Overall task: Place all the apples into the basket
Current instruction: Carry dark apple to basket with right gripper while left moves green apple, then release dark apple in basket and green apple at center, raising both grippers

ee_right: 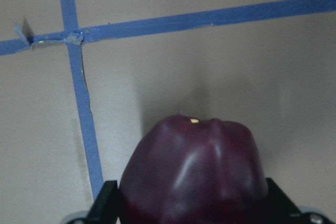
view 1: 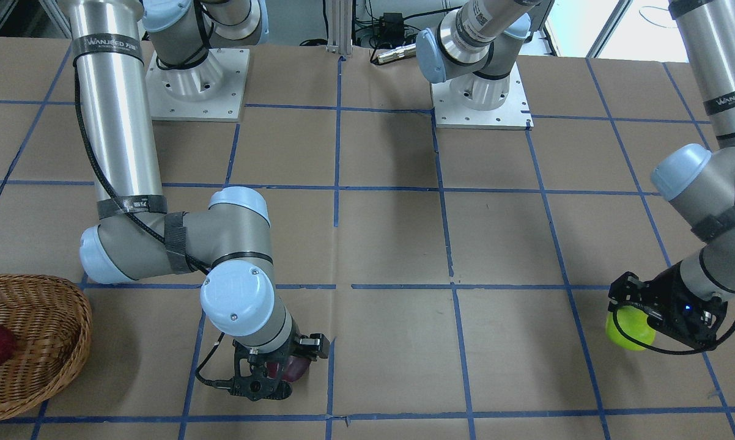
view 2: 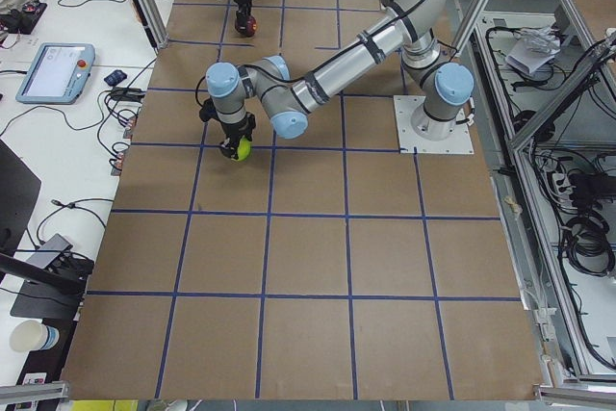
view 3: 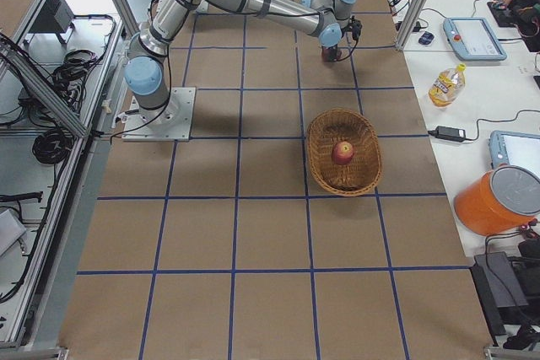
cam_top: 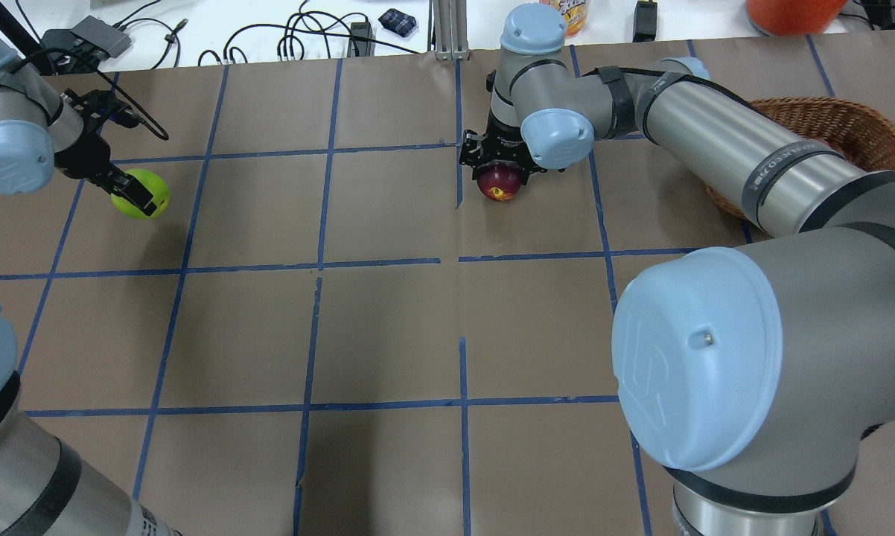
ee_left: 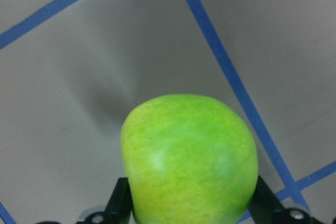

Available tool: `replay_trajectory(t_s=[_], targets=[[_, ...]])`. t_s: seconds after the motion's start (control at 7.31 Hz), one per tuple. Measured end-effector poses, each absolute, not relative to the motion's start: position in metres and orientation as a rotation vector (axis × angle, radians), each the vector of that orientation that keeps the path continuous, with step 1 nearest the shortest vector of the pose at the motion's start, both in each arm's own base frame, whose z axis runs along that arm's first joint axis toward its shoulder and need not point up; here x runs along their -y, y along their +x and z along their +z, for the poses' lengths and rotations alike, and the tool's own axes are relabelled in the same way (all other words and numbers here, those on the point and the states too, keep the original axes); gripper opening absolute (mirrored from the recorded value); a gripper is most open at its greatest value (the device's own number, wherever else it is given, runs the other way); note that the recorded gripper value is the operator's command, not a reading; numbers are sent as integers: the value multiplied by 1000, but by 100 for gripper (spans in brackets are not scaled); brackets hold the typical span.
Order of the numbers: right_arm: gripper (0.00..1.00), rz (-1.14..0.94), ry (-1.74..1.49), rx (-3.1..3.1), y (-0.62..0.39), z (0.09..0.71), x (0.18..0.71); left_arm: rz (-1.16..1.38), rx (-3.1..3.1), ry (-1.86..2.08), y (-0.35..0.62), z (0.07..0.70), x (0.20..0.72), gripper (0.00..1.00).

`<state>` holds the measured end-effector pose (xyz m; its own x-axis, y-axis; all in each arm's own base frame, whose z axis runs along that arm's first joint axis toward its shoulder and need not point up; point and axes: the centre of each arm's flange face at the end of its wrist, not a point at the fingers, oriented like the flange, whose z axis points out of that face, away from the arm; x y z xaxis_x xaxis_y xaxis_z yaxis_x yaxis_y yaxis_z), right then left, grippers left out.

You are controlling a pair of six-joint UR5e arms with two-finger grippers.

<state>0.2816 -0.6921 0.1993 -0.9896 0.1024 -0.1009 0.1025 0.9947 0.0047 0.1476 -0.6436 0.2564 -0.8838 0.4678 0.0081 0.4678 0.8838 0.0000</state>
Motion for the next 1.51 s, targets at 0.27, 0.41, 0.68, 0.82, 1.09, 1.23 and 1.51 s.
replay_trajectory(t_s=[0.27, 0.41, 0.68, 0.82, 1.09, 1.23, 1.51], targets=[[0, -20, 142, -3040, 268, 214, 698, -54, 3044, -478, 74, 266, 629, 20], [0, -13, 165, -3048, 246, 237, 705, -89, 3048, -339, 16, 265, 617, 20], [0, 48, 292, -3049, 147, 314, 722, -76, 3060, -27, -117, 261, 600, 20], [0, 70, 384, -3042, 74, 341, 728, -5, 3053, 87, -193, 262, 592, 20], [0, 92, 411, -3072, -91, 358, 723, 24, 3036, 190, -296, 250, 564, 22], [0, 87, 397, -3083, -160, 359, 712, 34, 3025, 241, -324, 241, 555, 68], [0, 87, 345, -3089, -251, 340, 694, 66, 3004, 297, -354, 227, 546, 100]])
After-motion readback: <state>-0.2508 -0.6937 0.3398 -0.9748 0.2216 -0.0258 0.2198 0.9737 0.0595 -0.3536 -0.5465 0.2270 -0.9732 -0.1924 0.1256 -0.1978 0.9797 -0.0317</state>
